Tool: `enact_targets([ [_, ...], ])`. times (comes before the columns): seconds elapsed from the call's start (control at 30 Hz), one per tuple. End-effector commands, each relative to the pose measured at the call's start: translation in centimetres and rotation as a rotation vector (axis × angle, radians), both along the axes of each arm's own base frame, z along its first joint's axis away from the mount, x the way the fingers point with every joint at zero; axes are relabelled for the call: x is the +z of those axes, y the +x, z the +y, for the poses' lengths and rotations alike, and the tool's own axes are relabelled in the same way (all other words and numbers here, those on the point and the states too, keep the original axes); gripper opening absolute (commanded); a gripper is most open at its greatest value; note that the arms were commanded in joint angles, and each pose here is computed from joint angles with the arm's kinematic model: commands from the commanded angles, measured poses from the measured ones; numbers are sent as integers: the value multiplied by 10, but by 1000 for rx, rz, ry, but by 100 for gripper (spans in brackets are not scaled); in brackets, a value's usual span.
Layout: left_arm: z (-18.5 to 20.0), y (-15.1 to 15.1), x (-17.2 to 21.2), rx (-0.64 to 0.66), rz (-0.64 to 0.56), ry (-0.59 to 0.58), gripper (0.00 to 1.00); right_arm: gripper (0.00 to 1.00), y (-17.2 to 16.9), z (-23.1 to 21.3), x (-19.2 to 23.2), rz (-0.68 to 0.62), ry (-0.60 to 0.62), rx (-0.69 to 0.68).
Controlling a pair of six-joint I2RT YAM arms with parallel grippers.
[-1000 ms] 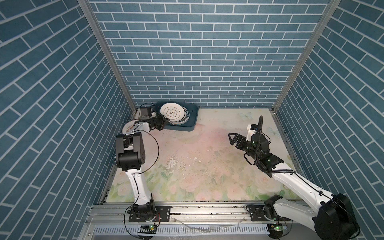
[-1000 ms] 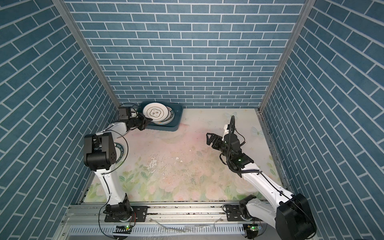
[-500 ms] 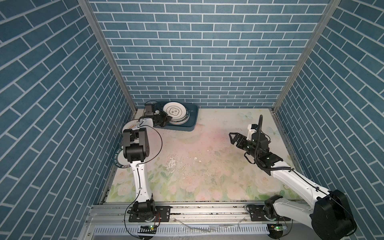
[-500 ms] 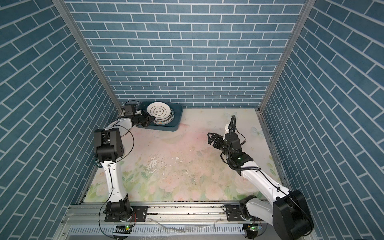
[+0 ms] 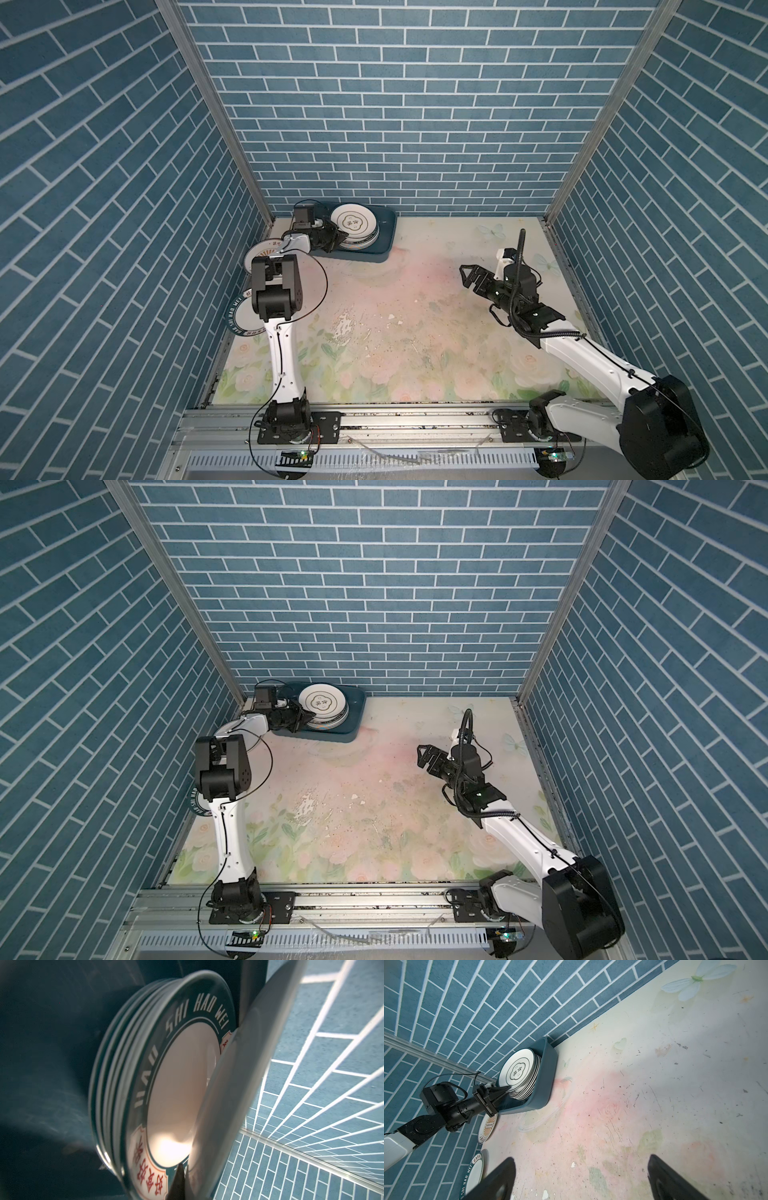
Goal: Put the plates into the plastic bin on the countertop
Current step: 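Lower the quatrefoil plate onto the stack in the bin and open the left gripper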
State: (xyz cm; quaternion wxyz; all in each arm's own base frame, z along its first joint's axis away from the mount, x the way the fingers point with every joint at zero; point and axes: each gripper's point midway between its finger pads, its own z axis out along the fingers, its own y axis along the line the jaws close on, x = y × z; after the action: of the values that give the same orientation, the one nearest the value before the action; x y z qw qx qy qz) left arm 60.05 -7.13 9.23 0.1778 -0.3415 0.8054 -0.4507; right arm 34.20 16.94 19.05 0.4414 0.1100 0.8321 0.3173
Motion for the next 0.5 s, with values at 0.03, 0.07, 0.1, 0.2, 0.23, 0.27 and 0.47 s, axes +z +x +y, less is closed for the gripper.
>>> enact_targets([
  [0.03, -8, 0, -8, -46, 8, 16, 0, 98, 7, 0, 12, -19, 34, -14],
  [0.07, -9, -1, -10, -52, 16, 19, 0, 99, 6, 0, 11, -18, 32, -14],
  [0.1, -9, -1, -10, -58, 21, 20, 0, 98, 7, -1, 10, -16, 31, -20],
  [0.2, -10, -3, -14, -73, 45, 26, 2, 98, 8, -3, 9, -15, 34, -31],
  [0.23, -10, -3, -14, -77, 50, 30, 2, 98, 8, -3, 8, -12, 36, -33],
  [0.27, -10, -4, -15, -80, 58, 34, 2, 98, 9, -3, 7, -10, 37, -33],
  [0.47, -9, -7, -15, -92, 81, 48, 6, 98, 11, -2, 4, -1, 51, -34],
])
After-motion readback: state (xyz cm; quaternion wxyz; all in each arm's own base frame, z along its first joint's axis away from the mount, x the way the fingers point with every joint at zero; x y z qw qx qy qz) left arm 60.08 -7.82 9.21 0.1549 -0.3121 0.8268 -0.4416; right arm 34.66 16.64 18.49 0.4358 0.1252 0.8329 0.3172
